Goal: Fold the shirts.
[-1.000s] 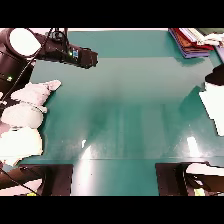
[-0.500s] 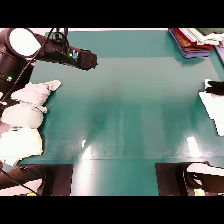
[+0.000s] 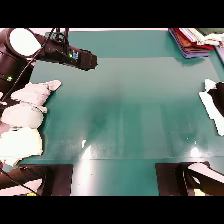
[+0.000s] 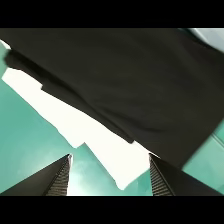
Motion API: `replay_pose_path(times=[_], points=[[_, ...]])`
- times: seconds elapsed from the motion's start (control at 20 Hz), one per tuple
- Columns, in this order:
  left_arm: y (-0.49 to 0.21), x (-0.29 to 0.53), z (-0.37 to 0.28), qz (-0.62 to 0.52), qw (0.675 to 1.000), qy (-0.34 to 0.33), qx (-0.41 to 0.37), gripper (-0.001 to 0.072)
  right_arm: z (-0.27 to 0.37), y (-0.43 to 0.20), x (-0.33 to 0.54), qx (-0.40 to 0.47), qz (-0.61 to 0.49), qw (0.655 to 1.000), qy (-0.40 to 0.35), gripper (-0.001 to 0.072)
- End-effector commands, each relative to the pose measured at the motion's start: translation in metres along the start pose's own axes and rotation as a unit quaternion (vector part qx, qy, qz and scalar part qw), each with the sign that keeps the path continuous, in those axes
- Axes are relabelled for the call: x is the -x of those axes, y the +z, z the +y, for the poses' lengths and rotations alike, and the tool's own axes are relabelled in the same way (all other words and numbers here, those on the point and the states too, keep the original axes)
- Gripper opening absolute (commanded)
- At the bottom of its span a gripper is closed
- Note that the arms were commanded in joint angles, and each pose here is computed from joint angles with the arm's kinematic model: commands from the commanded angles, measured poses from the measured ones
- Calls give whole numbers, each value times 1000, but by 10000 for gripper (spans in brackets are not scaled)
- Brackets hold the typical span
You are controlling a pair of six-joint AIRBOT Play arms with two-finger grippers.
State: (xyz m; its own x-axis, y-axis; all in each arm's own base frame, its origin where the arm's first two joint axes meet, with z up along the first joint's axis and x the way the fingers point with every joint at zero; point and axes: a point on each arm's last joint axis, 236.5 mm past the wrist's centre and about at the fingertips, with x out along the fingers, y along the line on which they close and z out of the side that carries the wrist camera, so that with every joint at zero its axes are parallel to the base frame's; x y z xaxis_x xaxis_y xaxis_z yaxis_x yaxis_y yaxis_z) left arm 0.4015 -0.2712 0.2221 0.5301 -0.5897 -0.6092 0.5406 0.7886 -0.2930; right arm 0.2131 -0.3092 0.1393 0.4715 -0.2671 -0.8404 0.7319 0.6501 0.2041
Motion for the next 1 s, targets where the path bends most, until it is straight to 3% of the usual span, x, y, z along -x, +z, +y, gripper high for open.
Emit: replay_pose_path(times=[0.0,0.15,0.3,0.5,0.7,0.85,0.95], points=[[0,0,0,0,1000,0,-3,23,20,5,25,-27,-48,998,43,559],[0,0,0,0,1000,0,-3,23,105,23,45,3,-95,983,159,558],[2,0,0,-3,1000,0,-4,23,199,-1,64,96,-88,962,239,554],[2,0,0,-4,1000,0,-3,23,309,-75,95,230,-38,910,343,548],[14,0,1,-29,1000,1,-3,23,375,-151,121,326,15,849,415,524],[26,1,1,-54,999,2,-3,23,401,-195,130,375,45,815,440,18],[33,2,1,-69,998,3,-3,23,410,-216,132,393,64,799,451,21]])
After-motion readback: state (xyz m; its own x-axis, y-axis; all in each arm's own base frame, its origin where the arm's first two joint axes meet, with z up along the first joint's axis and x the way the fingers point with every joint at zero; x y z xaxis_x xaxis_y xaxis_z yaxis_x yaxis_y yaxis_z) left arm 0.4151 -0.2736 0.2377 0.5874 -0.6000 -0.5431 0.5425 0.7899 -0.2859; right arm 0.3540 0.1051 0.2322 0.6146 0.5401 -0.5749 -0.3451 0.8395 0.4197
